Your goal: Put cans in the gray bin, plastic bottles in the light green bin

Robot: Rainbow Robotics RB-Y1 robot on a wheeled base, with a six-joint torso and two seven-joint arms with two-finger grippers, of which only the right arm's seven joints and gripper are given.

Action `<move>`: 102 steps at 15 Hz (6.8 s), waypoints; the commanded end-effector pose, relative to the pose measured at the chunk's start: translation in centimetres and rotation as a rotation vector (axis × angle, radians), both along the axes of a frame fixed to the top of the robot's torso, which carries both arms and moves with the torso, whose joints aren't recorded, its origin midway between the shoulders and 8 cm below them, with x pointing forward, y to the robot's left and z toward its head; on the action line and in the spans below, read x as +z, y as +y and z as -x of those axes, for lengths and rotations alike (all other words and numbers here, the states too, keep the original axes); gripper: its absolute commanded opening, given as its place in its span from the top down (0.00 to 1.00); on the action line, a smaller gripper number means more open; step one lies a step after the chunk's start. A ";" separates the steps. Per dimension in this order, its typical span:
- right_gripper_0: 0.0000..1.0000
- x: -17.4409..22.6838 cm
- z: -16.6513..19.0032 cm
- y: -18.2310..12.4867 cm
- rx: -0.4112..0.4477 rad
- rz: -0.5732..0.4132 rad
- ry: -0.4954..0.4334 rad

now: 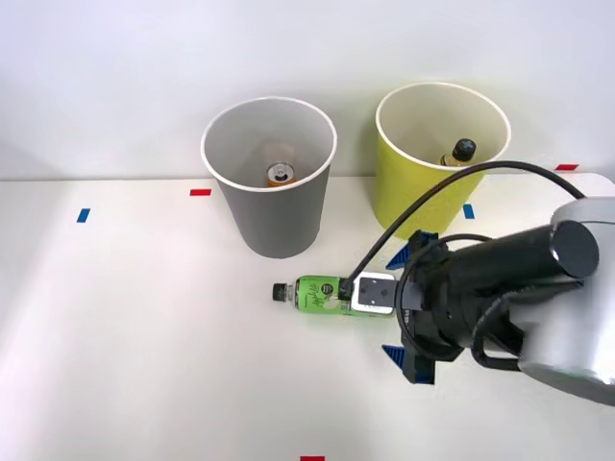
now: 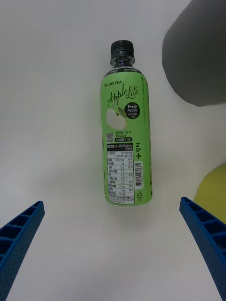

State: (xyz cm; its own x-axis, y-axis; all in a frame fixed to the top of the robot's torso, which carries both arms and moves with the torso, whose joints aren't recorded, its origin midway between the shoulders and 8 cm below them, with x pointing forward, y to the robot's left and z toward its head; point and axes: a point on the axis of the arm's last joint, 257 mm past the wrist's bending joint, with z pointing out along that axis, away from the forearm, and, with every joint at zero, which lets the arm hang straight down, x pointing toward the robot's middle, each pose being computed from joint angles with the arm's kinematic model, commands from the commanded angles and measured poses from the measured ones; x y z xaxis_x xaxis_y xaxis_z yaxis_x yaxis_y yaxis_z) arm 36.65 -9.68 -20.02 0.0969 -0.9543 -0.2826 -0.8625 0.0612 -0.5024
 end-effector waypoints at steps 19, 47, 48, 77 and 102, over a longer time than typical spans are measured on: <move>0.00 -5.9 -5.0 7.3 0.116 0.205 0.150; 1.00 -9.7 -10.5 10.3 -0.004 0.140 0.128; 1.00 -9.2 -10.4 10.1 -0.007 0.136 0.127; 1.00 22.7 -8.2 12.7 -0.097 -1.486 0.022; 1.00 26.6 -19.3 -8.3 -0.468 -1.429 -0.645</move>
